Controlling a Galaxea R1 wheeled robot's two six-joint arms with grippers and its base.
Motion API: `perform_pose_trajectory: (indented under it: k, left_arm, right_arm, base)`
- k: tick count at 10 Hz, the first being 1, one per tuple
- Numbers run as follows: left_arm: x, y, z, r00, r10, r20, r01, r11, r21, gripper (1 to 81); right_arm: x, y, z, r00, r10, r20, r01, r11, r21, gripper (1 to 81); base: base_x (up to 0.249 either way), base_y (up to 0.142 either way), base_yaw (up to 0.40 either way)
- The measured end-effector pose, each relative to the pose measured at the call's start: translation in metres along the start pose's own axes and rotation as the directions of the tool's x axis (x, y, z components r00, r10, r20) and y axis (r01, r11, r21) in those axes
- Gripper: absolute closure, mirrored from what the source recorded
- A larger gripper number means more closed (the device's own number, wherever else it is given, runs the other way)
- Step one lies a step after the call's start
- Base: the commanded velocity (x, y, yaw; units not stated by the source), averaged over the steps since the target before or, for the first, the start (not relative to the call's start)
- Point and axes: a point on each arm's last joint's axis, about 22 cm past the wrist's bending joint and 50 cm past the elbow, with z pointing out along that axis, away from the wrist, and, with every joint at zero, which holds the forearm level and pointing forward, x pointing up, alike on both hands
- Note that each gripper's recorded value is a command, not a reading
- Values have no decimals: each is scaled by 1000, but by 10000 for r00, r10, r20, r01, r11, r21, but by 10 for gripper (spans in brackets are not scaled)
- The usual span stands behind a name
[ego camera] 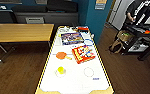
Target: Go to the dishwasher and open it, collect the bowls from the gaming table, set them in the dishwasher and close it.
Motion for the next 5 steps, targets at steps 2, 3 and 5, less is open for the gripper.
perform_pose_trajectory:
  k: [2, 3, 5]
  left_arm:
    - [47, 12, -36, 9985, 236, -502, -252, 9992, -312, 10]
    - [76, 17, -56, 9959, 465, -779, -495, 9981, -370, 10]
    - [130, 26, -83, 9871, 721, -1428, -788, 9960, -415, 10]
  right_arm:
    - [-7, 3, 13, 9996, -272, 72, 274, 9992, -295, 811]
    - [-10, -5, 25, 9990, -430, 125, 434, 9984, -348, 811]
    - [-18, -20, 39, 9976, -649, 248, 655, 9974, -283, 811]
  base:
    - [0, 0, 0]
    - [0, 0, 0]
    - [0, 0, 0]
